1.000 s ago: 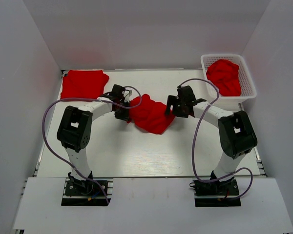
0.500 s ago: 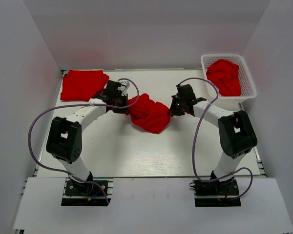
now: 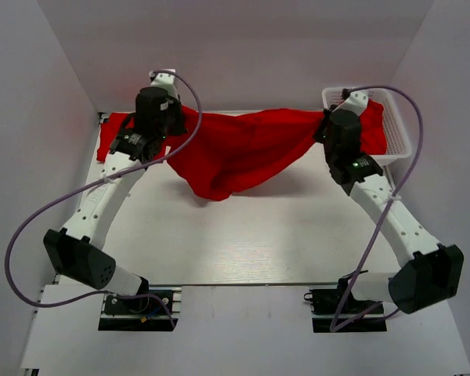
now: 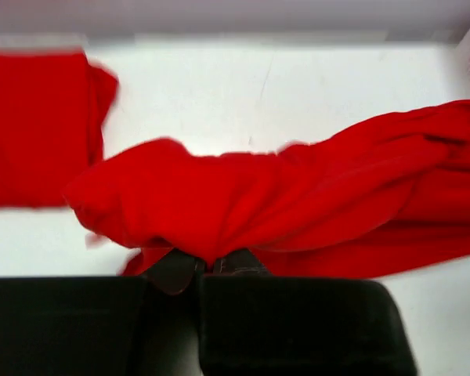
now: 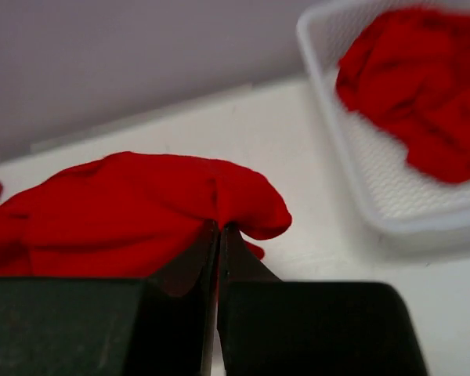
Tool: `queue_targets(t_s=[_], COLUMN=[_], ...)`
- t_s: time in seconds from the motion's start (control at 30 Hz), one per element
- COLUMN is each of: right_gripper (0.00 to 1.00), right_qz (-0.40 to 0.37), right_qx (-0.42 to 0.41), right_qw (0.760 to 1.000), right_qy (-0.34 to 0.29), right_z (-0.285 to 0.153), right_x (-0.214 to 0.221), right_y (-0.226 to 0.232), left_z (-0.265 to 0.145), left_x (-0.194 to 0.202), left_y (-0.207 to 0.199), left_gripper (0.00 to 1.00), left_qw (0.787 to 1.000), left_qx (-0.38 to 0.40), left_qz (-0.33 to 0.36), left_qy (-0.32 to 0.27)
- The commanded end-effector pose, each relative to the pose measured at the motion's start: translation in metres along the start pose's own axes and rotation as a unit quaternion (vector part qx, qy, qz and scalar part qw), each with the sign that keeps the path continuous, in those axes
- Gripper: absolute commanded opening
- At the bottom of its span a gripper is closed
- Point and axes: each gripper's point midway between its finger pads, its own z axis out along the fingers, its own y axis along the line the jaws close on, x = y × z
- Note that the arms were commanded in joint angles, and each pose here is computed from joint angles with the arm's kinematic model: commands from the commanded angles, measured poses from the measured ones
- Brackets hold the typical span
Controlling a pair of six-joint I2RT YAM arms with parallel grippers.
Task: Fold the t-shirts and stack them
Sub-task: Flatten out the tshirt
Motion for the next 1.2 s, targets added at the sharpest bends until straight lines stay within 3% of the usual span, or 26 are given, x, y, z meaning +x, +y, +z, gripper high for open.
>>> queue_targets(t_s=[0.0,0.23,0.47,0.7,0.9,0.97,1.17], right_gripper=[0.0,0.0,0.0,0.0,0.0,0.0,0.0], right_qz=[0.015,0.027,0.013,0.015,0.027,0.021,0.013], right_qx=[0.042,0.061,0.047,0.037,0.05,0.05,0.07], right_qw=[0.986,0.949,0.909,0.87,0.848,0.852,0.874], right_qy=[-0.159,-0.31,-0.414,-0.491,-0.527,-0.521,-0.481], right_z=[-0.03,-0.11,-0.199,-0.276,-0.318,-0.316,-0.265], right_x=[-0.105,-0.207,-0.289,-0.338,-0.351,-0.349,-0.325], right_y=[-0.015,-0.035,-0.043,-0.055,-0.073,-0.072,-0.065], left_z=[-0.044,-0.137,-0.212,-0.292,-0.319,-0.319,-0.262], left_x=[-0.061,-0.15,-0.197,-0.227,-0.235,-0.232,-0.212], left_y=[-0.002,-0.015,-0.03,-0.013,-0.004,-0.011,0.002], left_gripper=[0.0,0.0,0.0,0.0,0.0,0.0,0.0], left_qw=[0.996,0.967,0.931,0.9,0.895,0.895,0.92], left_qx=[0.013,0.063,0.113,0.089,0.072,0.093,0.054], left_qz=[0.02,0.054,0.097,0.1,0.094,0.1,0.047], left_qy=[-0.09,-0.243,-0.333,-0.414,-0.43,-0.425,-0.385])
